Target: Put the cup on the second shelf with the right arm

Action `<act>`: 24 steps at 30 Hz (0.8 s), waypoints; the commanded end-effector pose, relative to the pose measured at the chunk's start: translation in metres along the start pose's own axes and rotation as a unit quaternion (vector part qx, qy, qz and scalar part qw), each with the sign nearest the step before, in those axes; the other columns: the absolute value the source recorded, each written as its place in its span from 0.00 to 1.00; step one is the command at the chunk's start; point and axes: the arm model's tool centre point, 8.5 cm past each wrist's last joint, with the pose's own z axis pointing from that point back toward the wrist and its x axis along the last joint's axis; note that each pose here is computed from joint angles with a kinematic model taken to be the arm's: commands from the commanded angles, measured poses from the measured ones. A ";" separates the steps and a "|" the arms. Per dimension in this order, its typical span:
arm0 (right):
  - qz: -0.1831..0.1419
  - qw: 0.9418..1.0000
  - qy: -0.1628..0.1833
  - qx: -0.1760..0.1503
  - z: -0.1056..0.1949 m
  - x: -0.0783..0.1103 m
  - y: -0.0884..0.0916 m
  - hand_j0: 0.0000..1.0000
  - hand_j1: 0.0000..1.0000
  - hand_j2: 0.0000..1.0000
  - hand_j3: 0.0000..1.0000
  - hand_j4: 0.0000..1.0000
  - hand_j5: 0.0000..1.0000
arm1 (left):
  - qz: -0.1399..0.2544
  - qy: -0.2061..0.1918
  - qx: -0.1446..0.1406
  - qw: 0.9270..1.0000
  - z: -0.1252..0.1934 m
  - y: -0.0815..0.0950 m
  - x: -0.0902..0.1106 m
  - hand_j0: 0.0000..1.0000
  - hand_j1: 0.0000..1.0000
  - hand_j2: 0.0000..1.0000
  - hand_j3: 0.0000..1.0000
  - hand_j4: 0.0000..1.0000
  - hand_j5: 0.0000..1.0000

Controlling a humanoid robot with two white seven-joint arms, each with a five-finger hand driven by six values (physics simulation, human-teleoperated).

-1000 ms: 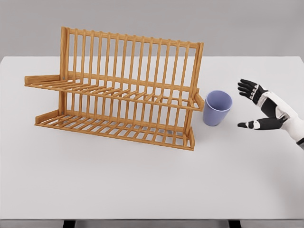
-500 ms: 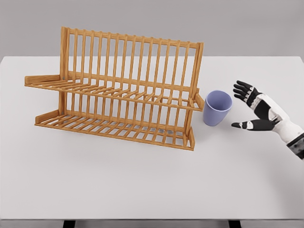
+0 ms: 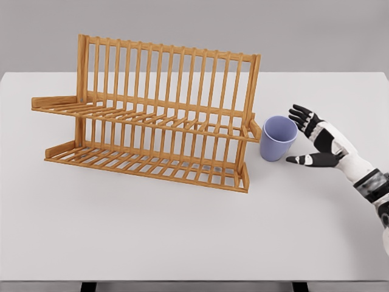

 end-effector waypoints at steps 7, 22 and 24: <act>-0.007 1.000 0.001 0.009 -0.004 -0.004 0.008 1.00 1.00 1.00 1.00 1.00 1.00 | 0.000 0.000 0.000 1.000 0.000 0.000 0.000 1.00 1.00 1.00 1.00 1.00 1.00; -0.012 1.000 -0.005 0.010 -0.010 -0.004 0.013 1.00 1.00 1.00 1.00 1.00 1.00 | 0.000 0.000 0.000 1.000 0.000 0.000 0.000 1.00 1.00 1.00 1.00 1.00 1.00; -0.014 1.000 -0.006 0.013 -0.012 -0.005 0.016 1.00 1.00 1.00 1.00 1.00 1.00 | 0.000 0.000 0.000 1.000 0.000 0.000 0.000 1.00 1.00 1.00 1.00 1.00 1.00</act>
